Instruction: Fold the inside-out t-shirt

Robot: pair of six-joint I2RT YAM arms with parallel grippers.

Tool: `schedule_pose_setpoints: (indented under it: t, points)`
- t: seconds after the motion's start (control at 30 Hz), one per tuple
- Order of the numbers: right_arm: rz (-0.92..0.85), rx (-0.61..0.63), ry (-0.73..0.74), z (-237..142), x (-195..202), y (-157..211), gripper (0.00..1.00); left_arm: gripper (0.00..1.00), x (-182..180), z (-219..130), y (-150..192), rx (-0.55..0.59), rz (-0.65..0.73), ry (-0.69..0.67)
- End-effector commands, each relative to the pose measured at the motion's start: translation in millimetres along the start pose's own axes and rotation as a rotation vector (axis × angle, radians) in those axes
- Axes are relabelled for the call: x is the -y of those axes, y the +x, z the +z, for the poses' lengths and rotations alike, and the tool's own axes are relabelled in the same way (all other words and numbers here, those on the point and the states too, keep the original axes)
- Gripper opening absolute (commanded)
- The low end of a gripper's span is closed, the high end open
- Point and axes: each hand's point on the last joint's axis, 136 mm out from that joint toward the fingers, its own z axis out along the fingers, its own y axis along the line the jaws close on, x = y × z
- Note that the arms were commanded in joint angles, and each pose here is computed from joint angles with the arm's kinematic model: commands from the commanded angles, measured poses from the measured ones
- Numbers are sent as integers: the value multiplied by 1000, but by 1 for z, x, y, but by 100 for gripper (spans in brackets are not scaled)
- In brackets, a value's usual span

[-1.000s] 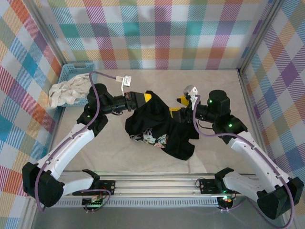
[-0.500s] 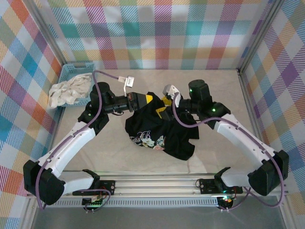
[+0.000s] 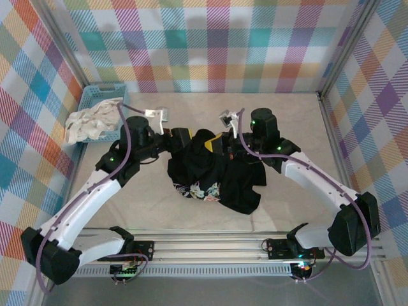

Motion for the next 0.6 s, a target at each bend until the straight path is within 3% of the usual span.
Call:
schedule_pose_setpoints:
  t: [0.0, 0.17, 0.33, 0.57]
  points:
    - [36, 140, -30, -8, -12, -32, 0, 58, -3, -4, 29, -59, -100, -5]
    - [5, 182, -33, -9, -11, -35, 0, 62, 2, 16, 49, -112, -273, 95]
    - [-9, 222, -12, -13, -10, -40, 0, 58, 10, 38, 58, -168, -308, 152]
    - [-46, 357, -35, -37, -27, -78, 0, 22, 6, 63, 84, -212, -269, 203]
